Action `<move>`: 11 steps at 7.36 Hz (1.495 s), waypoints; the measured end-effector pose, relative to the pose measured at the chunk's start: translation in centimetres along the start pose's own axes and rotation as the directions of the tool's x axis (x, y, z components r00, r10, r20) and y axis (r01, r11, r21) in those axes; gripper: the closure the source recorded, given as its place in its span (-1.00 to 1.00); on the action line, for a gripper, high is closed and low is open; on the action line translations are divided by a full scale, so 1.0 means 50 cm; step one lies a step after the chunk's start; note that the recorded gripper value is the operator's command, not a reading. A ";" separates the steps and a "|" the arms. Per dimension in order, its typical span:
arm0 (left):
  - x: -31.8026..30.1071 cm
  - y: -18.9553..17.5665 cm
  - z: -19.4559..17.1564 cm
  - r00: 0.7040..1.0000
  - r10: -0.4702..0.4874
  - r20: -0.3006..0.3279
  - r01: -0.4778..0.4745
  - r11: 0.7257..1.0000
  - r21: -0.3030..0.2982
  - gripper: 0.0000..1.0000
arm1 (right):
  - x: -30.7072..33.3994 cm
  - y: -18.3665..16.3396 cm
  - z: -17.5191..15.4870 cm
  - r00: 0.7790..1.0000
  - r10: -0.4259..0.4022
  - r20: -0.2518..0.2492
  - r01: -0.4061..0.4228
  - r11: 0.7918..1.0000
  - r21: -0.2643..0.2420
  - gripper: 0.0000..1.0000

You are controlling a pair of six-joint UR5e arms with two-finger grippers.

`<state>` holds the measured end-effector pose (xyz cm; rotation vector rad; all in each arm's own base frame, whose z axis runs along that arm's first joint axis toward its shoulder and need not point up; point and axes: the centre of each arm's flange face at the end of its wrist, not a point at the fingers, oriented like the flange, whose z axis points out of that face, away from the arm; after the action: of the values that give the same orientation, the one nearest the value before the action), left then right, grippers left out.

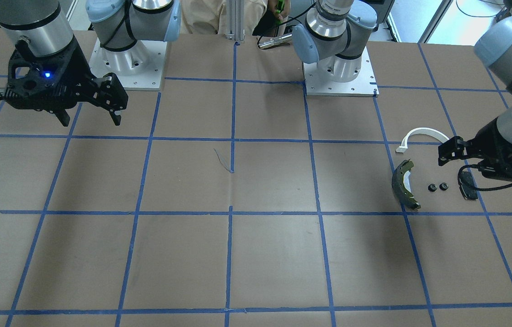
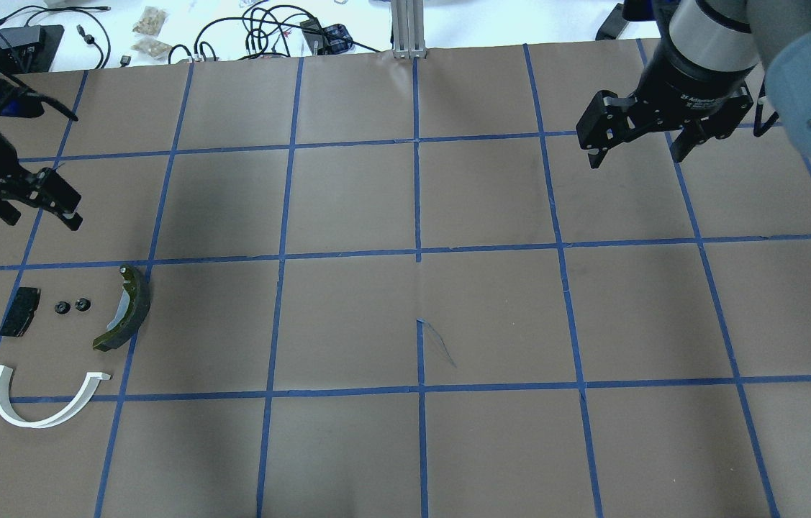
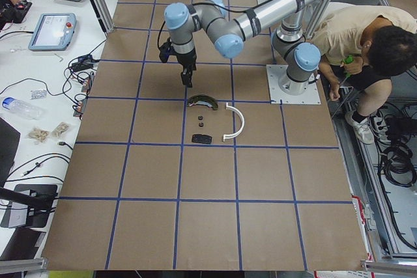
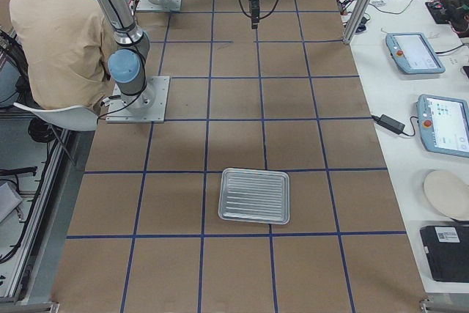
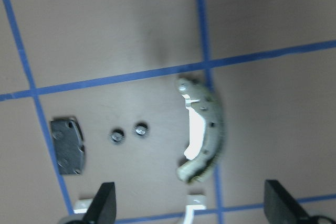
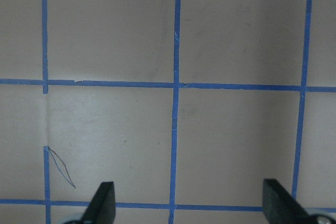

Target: Place bearing gear from tray to pile

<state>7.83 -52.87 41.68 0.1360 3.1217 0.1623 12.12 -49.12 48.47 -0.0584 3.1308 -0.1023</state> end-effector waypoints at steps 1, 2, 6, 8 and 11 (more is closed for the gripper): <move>0.101 0.009 -0.075 0.999 -0.039 -0.004 0.039 0.999 0.028 -1.00 | 0.000 0.000 0.000 1.000 0.000 0.003 0.000 1.000 0.000 -1.00; 0.206 0.023 -0.132 0.998 -0.062 -0.006 0.063 0.996 0.060 -1.00 | 0.000 0.000 0.000 1.000 0.001 0.004 -0.001 1.000 0.000 -1.00; 0.463 0.085 -0.170 0.999 -0.041 0.008 0.039 0.986 0.162 -1.00 | 0.002 -0.001 0.000 1.000 0.003 0.003 -0.003 1.000 0.000 -1.00; 0.456 0.094 -0.160 1.000 -0.016 0.013 0.013 0.986 0.167 -1.00 | 0.002 -0.001 0.000 1.000 0.002 0.001 -0.002 1.000 0.000 -1.00; 0.429 0.093 -0.159 1.000 -0.005 0.007 0.004 0.988 0.155 -1.00 | 0.003 -0.001 0.002 1.000 0.002 -0.001 -0.002 1.000 -0.001 -1.00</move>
<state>-13.27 -47.20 49.88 0.1312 3.1241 -0.0811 11.97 -49.21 48.40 -0.0554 3.1317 -0.1003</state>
